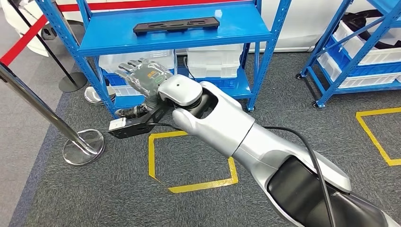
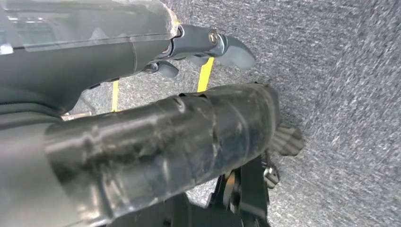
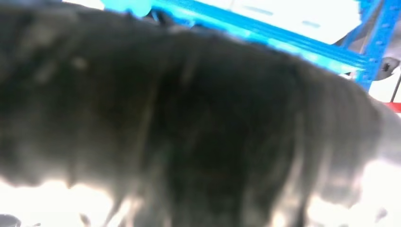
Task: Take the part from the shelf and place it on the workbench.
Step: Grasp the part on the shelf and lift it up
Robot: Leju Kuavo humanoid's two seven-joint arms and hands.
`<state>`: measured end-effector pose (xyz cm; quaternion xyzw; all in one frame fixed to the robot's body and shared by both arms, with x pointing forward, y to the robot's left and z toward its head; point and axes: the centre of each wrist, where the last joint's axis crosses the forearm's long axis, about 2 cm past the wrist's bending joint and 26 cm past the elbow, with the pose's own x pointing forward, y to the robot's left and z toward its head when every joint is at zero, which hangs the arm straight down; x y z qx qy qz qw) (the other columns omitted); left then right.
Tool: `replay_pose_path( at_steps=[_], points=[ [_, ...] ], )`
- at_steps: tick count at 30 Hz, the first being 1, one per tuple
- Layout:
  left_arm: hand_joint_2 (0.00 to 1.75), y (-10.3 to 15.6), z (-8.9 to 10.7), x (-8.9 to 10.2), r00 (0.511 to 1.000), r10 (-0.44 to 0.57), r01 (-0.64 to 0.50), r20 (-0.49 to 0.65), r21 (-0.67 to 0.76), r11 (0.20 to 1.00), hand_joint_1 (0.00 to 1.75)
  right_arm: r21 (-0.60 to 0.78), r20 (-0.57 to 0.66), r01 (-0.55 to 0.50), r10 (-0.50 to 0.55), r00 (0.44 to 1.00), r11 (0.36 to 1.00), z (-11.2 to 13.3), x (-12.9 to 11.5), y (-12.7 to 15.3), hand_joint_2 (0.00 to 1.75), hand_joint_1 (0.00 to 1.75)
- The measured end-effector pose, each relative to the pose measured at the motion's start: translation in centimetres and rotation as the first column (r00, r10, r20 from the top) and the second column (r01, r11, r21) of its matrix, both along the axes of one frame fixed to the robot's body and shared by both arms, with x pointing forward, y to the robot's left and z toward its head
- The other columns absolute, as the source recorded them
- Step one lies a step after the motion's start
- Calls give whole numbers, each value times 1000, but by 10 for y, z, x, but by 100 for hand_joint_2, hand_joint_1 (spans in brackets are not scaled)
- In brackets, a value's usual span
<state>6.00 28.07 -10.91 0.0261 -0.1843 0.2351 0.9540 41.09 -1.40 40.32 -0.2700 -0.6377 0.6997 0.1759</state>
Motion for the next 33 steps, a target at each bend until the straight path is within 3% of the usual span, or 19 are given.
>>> replay_pose_path(
  at_steps=[33],
  points=[
    [0, -4, 0, -1, 1000, 10, -10, -15, -7, 1000, 0, -57, 48, 20, -17, 999, 998, -1, 3, 1, 0, 0]
  ],
)
